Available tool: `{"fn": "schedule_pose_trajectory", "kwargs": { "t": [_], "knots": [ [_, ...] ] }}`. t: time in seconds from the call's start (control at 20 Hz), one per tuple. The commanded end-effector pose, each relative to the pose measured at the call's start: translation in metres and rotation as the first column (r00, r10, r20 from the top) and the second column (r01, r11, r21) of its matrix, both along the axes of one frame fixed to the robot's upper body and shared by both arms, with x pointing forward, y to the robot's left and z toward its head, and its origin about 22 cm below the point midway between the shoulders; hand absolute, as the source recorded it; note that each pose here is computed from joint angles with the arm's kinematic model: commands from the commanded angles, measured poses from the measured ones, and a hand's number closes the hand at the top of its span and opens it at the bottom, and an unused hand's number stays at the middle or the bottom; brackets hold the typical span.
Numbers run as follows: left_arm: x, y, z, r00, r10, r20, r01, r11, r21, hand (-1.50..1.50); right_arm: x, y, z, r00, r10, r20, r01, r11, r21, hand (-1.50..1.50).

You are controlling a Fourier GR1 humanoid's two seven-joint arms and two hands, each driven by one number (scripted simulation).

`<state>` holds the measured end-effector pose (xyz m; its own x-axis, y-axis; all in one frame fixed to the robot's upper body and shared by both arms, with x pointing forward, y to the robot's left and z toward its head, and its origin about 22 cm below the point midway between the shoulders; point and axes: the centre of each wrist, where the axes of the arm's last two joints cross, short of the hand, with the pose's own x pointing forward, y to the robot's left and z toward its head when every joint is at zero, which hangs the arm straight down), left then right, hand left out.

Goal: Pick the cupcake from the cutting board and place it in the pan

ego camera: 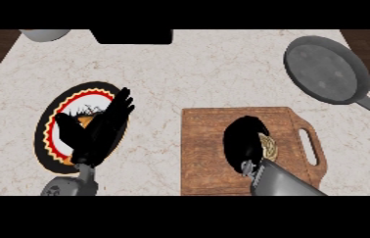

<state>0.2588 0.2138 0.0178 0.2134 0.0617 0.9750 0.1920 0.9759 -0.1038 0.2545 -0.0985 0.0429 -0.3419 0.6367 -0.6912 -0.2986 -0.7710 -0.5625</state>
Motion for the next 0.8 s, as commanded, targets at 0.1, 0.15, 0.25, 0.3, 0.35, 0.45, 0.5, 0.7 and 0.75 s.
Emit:
{"fn": "schedule_pose_trajectory", "kwargs": {
  "t": [0.1,0.15,0.25,0.3,0.35,0.45,0.5,0.7,0.75],
  "knots": [
    [-0.004,-0.002,-0.003,1.0,0.0,-0.001,0.0,1.0,-0.004,0.0,0.006,-0.009,-0.012,0.997,-0.047,0.063,0.039,0.991,0.127,1.5],
    [-0.006,-0.004,-0.006,1.0,0.002,0.005,-0.002,1.0,-0.019,0.0,0.017,-0.02,-0.007,0.986,-0.158,0.057,0.138,0.955,0.261,1.5],
    [-0.006,0.01,-0.005,1.0,0.016,0.011,-0.016,1.0,-0.014,0.0,0.036,-0.014,0.013,0.937,-0.349,0.017,0.298,0.823,0.484,1.5],
    [-0.005,0.007,-0.003,0.999,0.03,0.013,-0.03,0.999,-0.013,0.0,0.04,-0.016,0.021,0.907,-0.421,-0.015,0.352,0.737,0.577,1.5],
    [-0.009,0.005,-0.006,0.999,0.033,0.002,-0.033,0.999,-0.015,0.0,0.044,-0.019,0.02,0.864,-0.499,-0.064,0.416,0.638,0.648,1.5],
    [-0.005,0.001,0.004,1.0,0.011,0.019,-0.011,1.0,-0.009,0.0,0.051,-0.012,0.028,0.815,-0.579,-0.019,0.404,0.545,0.734,1.5],
    [-0.003,0.001,0.004,1.0,0.01,0.002,-0.01,1.0,-0.012,0.0,0.049,0.003,0.035,0.789,-0.613,0.033,0.383,0.533,0.755,1.5],
    [-0.014,0.009,-0.004,1.0,0.001,-0.012,-0.001,1.0,0.002,0.0,0.062,-0.004,0.071,0.694,-0.656,0.296,0.145,0.53,0.835,1.5],
    [-0.003,0.001,0.003,1.0,-0.003,0.003,0.003,1.0,-0.006,0.0,0.065,-0.005,0.079,0.666,-0.663,0.342,0.076,0.517,0.853,1.5]
  ]
}}
